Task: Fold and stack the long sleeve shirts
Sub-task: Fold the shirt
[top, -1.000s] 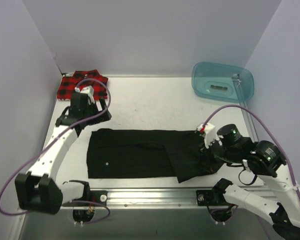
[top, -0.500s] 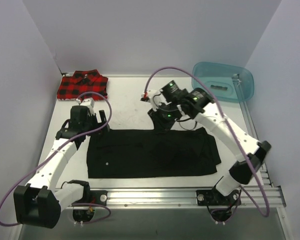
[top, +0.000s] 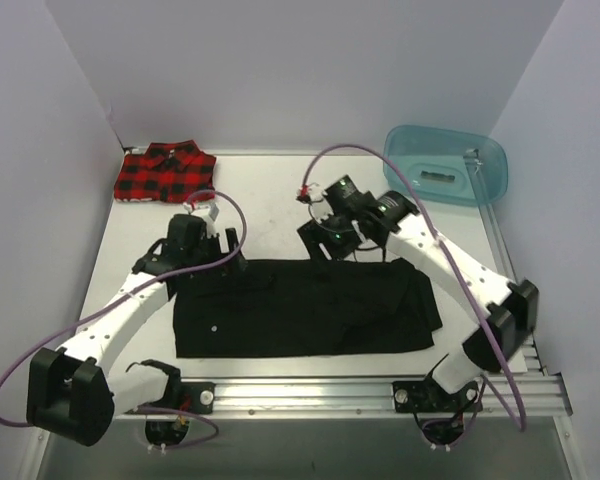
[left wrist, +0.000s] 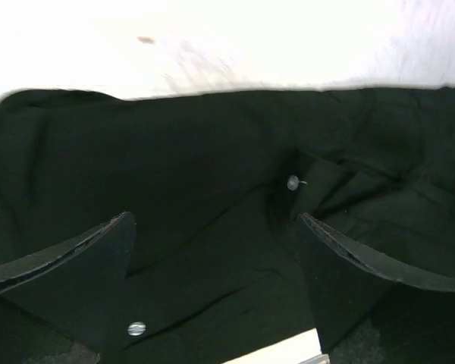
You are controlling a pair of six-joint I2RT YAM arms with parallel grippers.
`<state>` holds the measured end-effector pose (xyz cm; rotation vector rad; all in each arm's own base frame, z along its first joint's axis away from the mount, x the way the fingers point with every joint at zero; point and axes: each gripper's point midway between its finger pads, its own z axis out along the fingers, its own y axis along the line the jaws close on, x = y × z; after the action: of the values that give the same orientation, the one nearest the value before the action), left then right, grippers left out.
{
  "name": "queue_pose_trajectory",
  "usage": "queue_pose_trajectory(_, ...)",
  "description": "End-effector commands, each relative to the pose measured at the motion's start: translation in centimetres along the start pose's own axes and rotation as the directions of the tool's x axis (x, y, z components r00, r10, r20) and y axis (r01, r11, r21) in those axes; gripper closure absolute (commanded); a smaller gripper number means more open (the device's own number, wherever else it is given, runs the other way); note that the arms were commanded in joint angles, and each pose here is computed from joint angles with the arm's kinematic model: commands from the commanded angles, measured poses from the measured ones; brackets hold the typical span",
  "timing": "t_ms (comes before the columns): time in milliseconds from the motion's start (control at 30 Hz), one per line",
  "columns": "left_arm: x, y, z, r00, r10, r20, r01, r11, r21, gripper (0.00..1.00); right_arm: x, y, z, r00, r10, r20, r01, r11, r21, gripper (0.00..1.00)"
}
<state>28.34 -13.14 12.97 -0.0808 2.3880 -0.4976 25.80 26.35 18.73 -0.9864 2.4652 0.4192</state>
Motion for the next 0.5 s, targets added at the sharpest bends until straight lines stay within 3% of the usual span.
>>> queue_pose_trajectory(0,0.4,-3.0,1.8,1.0,0.004,-0.017,-0.003,0.999,0.044,0.05,0.8,-2.7,-3.0,0.972,0.188,0.141,-0.2,0.977,0.079,0.4)
queue_pose_trajectory(67,1.5,-4.2,2.9,0.998,0.033,-0.057,-0.03,0.999,0.037,0.07,3.3,-3.3,-3.1,0.962,0.227,0.154,-0.242,0.967,0.085,0.42)
queue_pose_trajectory(200,1.4,-6.2,4.3,0.996,0.059,-0.074,-0.057,0.998,0.023,0.24,7.3,-3.6,-3.2,0.946,0.281,0.162,-0.299,0.949,0.099,0.43)
queue_pose_trajectory(300,2.8,-6.8,5.5,0.991,0.066,-0.119,-0.067,0.998,0.001,0.28,10.1,-4.1,-3.2,0.933,0.317,0.169,-0.339,0.933,0.123,0.43)
queue_pose_trajectory(467,4.5,-7.5,7.4,0.982,0.084,-0.167,-0.09,0.995,-0.031,0.41,12.9,-4.4,-2.7,0.911,0.373,0.175,-0.397,0.908,0.134,0.43)
